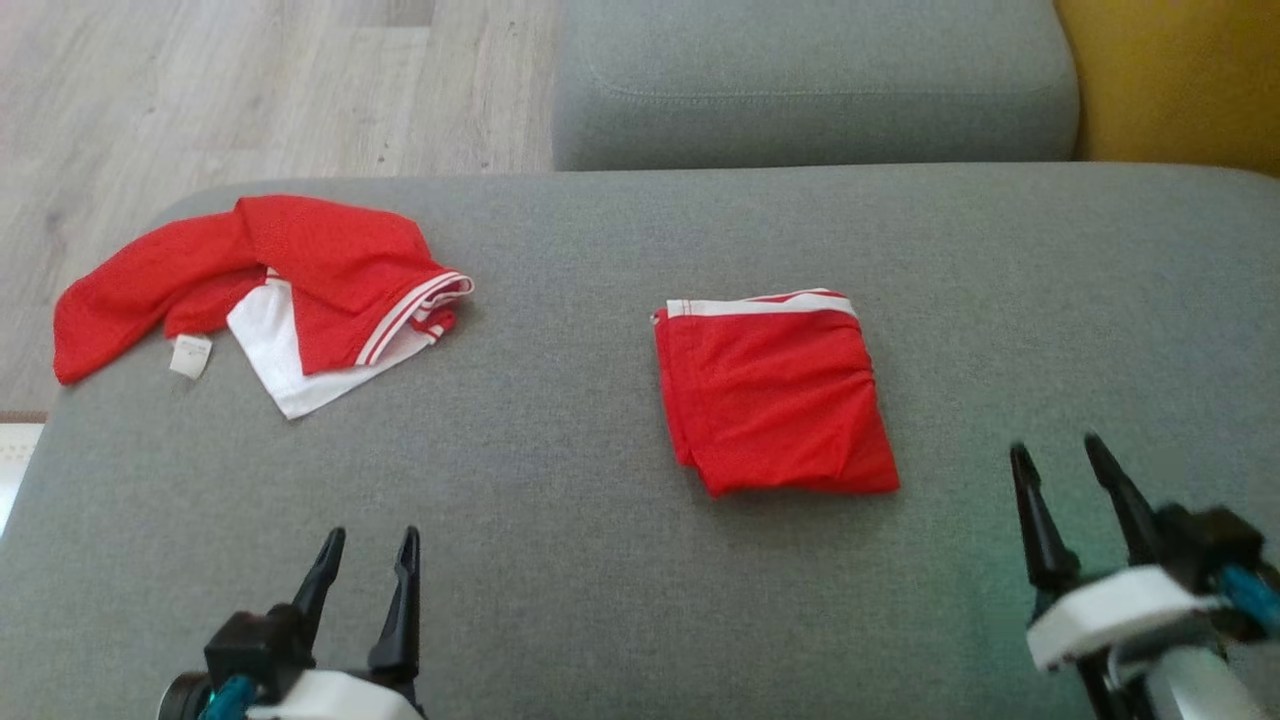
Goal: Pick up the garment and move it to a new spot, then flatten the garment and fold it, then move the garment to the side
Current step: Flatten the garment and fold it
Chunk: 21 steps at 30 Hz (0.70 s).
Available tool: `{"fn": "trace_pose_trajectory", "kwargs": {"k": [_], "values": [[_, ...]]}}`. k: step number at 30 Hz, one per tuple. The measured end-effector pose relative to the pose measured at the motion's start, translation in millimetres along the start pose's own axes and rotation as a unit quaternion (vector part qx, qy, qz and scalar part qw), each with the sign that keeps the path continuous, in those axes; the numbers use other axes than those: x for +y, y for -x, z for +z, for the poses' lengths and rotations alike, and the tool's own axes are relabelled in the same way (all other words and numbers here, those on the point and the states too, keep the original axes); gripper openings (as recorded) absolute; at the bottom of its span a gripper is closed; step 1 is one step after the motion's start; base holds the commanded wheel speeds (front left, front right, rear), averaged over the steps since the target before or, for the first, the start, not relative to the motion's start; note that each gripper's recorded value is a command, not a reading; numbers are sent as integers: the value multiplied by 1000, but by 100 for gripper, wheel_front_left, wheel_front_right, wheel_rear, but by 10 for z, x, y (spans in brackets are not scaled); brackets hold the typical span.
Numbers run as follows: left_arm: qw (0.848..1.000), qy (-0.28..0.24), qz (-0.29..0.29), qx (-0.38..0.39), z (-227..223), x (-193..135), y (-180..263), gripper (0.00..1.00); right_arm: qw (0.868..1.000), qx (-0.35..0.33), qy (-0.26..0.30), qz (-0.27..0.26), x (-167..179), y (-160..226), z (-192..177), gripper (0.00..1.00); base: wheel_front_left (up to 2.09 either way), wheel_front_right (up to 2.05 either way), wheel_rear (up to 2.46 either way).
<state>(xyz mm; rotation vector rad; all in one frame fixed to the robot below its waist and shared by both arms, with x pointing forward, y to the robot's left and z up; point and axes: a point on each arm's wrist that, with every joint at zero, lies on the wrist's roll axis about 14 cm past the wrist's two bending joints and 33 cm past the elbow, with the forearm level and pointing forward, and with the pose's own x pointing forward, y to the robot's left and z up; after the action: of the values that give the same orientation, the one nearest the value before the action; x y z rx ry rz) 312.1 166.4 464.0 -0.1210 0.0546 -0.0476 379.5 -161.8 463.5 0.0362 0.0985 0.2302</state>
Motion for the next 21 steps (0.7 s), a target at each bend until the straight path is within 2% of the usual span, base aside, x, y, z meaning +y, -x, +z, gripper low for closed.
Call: {"fn": "trace_pose_trajectory", "kwargs": {"k": [8, 21], "values": [[1000, 0, 3, 6, -47, 62, 62, 100, 1000, 10, -19, -21, 2, 312, -170, 100, 0, 0, 0], [1000, -2, 1, 10, -68, 72, 70, 100, 999, 2, -22, -34, -14, 369, -144, 100, 0, 0, 0]]}}
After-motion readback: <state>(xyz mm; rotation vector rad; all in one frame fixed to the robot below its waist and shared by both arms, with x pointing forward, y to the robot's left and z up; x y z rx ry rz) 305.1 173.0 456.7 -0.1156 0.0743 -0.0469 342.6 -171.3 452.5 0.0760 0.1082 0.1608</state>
